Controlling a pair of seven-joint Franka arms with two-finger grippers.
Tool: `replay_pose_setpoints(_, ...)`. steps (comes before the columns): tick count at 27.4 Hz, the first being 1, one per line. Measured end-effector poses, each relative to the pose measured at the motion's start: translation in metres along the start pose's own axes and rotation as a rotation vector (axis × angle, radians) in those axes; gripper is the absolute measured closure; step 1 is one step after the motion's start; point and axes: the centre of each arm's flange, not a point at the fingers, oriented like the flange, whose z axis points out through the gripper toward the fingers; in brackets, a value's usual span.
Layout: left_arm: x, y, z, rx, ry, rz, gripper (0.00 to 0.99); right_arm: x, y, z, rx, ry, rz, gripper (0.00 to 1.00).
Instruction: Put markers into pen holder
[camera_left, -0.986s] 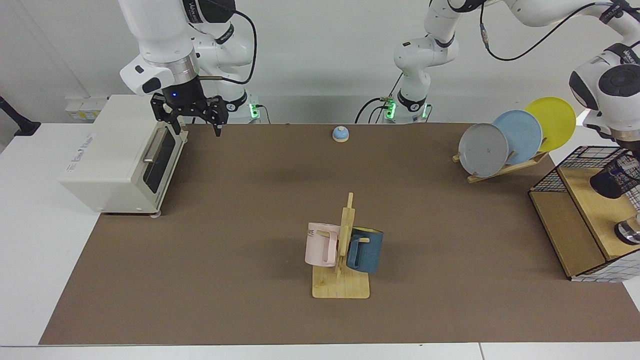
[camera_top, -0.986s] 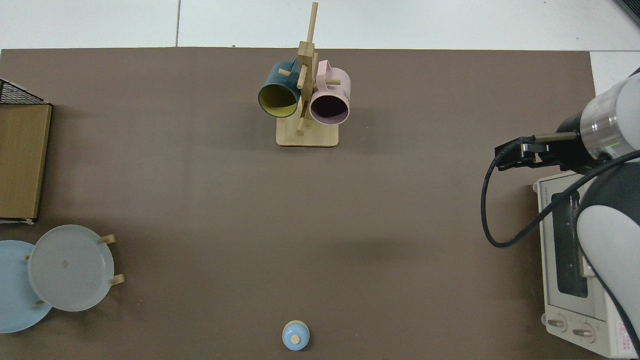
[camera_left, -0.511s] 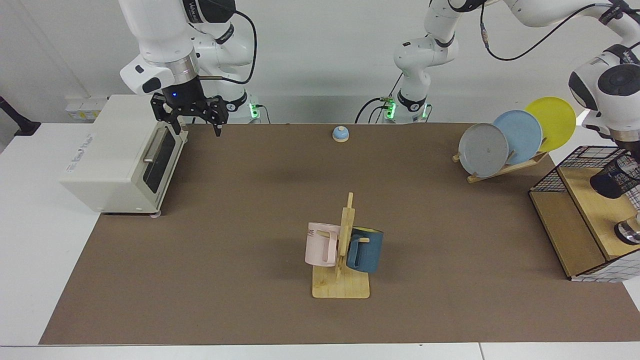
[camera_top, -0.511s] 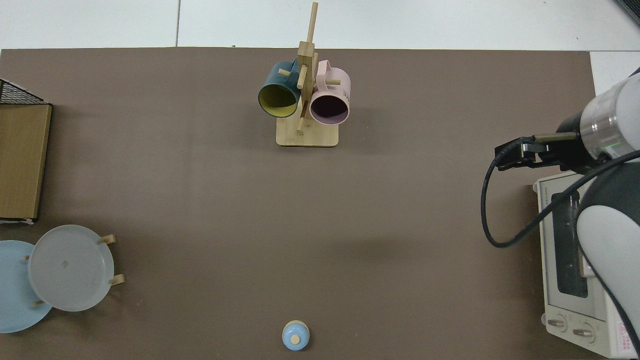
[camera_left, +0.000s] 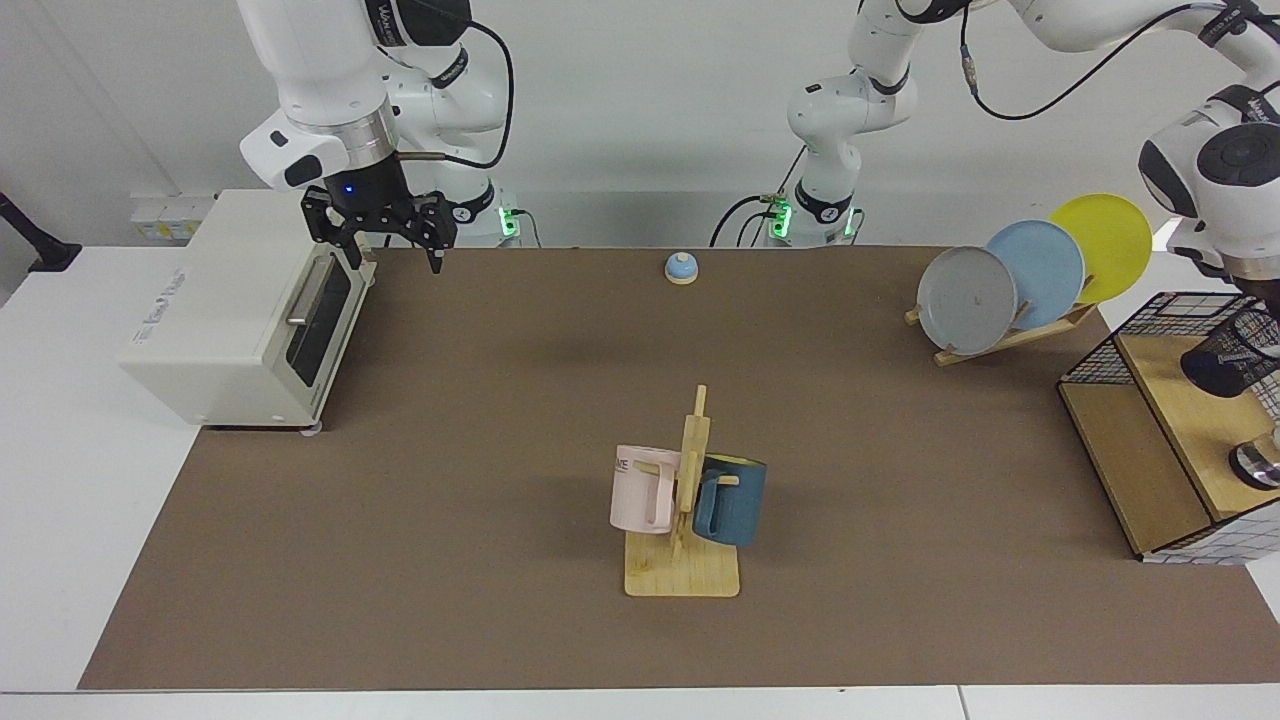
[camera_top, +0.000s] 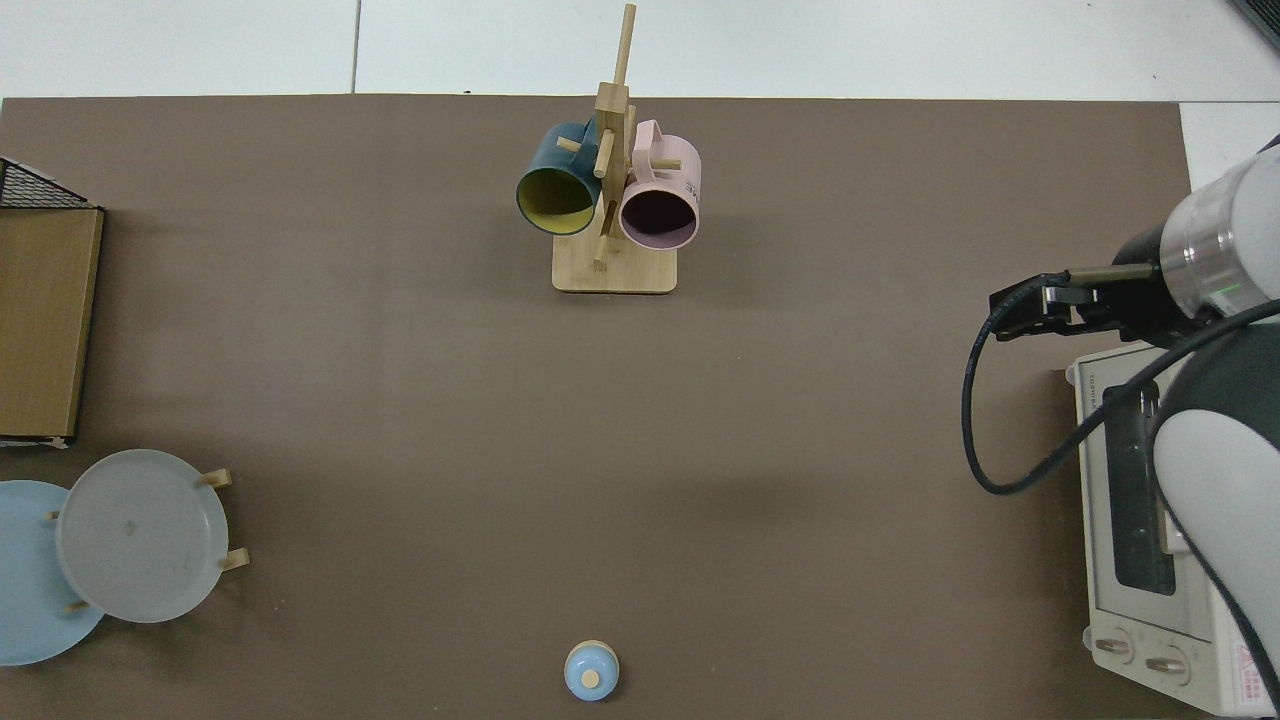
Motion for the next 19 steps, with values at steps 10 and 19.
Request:
replay_pose_setpoints(10, -0.049, 0.009, -0.034, 0.066, 0.015, -0.078, 0.551, 0.0, 0.0, 0.0, 0.0, 0.0, 0.0, 0.0)
replay_pose_setpoints(19, -0.064, 0.017, -0.09, 0.118, 0.119, -0.167, 0.441, 0.0, 0.0, 0.0, 0.0, 0.0, 0.0, 0.0)
